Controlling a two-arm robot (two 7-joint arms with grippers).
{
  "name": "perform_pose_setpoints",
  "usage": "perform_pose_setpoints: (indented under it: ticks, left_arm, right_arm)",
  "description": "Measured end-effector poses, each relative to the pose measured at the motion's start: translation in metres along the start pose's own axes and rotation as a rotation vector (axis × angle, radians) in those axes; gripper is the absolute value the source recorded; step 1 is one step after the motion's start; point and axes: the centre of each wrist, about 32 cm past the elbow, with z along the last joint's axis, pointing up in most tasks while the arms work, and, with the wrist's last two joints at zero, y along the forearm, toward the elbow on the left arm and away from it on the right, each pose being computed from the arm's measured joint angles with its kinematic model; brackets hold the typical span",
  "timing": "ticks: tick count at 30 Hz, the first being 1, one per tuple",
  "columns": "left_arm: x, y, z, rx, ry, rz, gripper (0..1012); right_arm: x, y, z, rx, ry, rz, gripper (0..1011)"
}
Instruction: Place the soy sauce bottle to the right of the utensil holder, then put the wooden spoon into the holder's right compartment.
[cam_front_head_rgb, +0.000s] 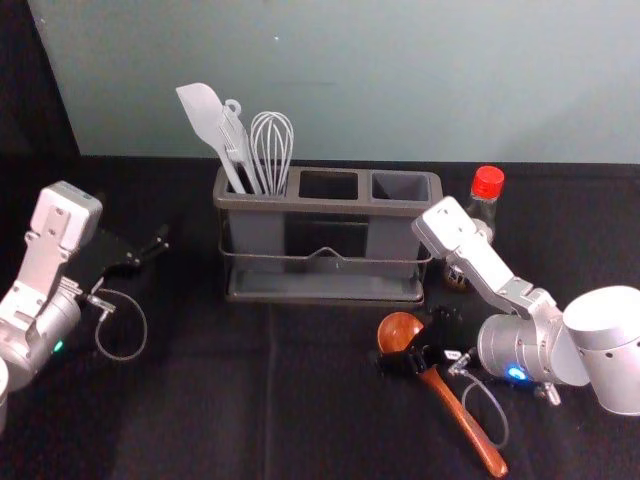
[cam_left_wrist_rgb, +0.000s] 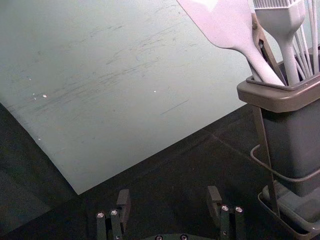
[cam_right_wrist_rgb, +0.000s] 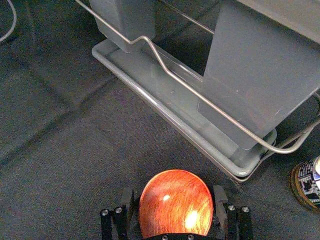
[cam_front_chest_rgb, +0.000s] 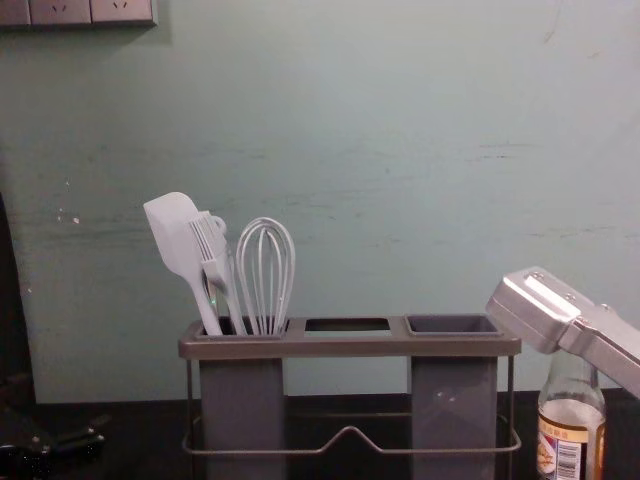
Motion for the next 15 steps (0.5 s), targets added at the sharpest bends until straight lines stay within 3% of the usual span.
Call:
perform_pose_setpoints:
  ticks: [15]
  left_arm:
    - [0.0000,0.0000,0.0000,0.000,0.000,0.000,1005]
  right_arm:
    - [0.0006,-0.0007,-0.0003,0.001,0.002,0.001,971]
